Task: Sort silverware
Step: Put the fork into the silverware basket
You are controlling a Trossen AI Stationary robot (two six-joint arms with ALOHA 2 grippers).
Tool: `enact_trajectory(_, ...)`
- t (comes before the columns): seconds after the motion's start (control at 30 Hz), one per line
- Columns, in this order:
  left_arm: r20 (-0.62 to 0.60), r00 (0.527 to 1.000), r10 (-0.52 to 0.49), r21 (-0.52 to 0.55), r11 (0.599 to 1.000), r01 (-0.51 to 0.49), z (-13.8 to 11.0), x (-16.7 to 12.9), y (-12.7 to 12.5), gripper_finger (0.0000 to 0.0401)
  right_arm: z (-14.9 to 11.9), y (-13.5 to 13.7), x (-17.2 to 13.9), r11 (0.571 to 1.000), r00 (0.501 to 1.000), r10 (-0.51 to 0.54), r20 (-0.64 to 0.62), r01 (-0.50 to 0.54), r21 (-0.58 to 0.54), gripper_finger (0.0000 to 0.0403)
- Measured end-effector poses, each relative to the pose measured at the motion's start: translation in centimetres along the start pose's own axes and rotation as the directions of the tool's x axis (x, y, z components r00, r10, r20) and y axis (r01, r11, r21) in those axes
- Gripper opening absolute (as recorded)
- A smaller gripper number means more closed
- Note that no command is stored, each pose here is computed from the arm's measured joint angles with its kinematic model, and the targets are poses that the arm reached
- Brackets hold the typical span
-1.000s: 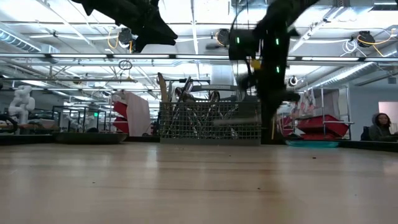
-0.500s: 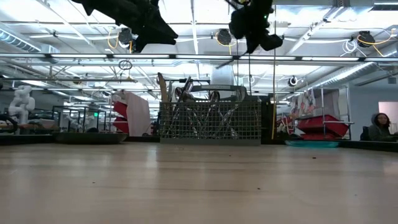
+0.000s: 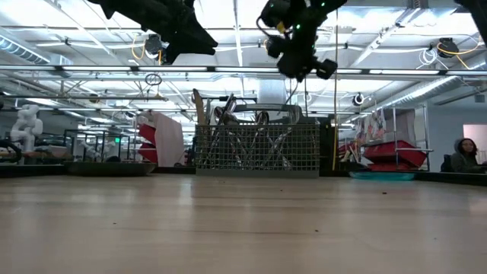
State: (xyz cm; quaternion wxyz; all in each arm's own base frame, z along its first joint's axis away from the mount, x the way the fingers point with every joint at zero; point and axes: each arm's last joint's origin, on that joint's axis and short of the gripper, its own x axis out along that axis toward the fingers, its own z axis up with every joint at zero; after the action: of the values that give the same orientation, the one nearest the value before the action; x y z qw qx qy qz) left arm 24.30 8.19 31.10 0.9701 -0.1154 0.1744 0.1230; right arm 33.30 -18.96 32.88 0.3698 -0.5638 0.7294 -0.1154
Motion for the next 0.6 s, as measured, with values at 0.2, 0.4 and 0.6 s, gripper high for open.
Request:
enact_trajectory(0.2, -0.002, 1.0, 0.0, 0.001, 1.0, 0.0, 0.0, 0.0, 0.0, 0.0105, 2.5, -0.3, 1.8, 0.999, 1.0, 0.004, 0.01, -0.003, -0.051, 0.0)
enact_trajectory(0.4, -0.003, 1.0, 0.0, 0.001, 1.0, 0.0, 0.0, 0.0, 0.0, 0.0105, 5.3, 0.2, 2.8, 0.99, 0.998, 0.033, 0.057, -0.025, -0.137, 0.0)
enact_trajectory(0.6, -0.004, 1.0, 0.0, 0.001, 1.0, 0.0, 0.0, 0.0, 0.0, 0.0105, 6.9, 0.5, 3.2, 0.987, 0.998, 0.042, 0.051, -0.033, -0.159, 0.0)
